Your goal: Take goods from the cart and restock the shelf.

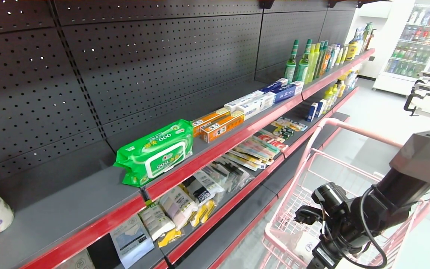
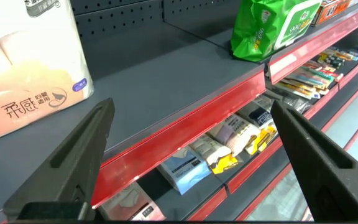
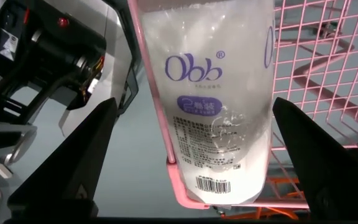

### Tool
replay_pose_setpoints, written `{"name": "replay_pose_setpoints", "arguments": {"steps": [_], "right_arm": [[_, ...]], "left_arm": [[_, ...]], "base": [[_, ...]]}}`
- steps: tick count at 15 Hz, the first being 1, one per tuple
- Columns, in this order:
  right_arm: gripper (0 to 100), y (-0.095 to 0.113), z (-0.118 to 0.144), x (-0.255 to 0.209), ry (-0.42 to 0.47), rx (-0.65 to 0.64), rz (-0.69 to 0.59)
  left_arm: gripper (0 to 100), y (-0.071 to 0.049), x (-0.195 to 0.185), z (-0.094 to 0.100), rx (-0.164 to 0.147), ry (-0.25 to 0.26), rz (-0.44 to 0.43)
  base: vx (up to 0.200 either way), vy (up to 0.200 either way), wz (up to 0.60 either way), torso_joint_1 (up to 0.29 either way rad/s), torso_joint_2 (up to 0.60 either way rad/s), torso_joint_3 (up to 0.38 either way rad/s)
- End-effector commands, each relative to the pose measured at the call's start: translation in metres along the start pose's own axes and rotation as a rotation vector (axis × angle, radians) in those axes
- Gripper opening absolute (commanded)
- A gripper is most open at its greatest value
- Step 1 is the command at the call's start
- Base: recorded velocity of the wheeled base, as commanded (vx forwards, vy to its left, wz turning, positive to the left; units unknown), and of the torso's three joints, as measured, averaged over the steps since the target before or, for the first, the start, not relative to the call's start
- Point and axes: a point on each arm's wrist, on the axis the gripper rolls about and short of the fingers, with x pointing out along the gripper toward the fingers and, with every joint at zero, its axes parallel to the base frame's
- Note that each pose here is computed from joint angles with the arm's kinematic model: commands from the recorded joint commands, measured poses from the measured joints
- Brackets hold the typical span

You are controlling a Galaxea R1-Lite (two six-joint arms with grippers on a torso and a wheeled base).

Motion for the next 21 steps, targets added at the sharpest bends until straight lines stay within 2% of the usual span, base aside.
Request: {"name": "replay_pose_setpoints", "arguments": {"steps": [1,6,17,21], "right_arm": [[100,-0.001,0.001,0.000,-0.004,0.002,-0.003],[100,-0.006,0.005,0.001,-0.016,0.008,-0.009],[100,-0.018,0.009,0.007,-0.015,0.026,-0.030],[100,-0.021,0.014,0.011,-0.063,0.021,-0.052]], "left_arm": [[100,0.000,0.000,0.000,0.000,0.000,0.000],[100,0.000,0.000,0.000,0.005,0.000,0.000],[100,0.000,0.000,0.000,0.005,0.000,0.002],[100,0.000,0.000,0.000,0.006,0.000,0.000]], "base": [[0.000,0.000,0.00,0.000,0.00,0.000],[0.000,0.000,0.00,-0.087,0.20,0.113],[0.000,0.000,0.00,-0.001,0.00,0.003],[0.000,0.000,0.00,0.000,0.00,0.000]]}}
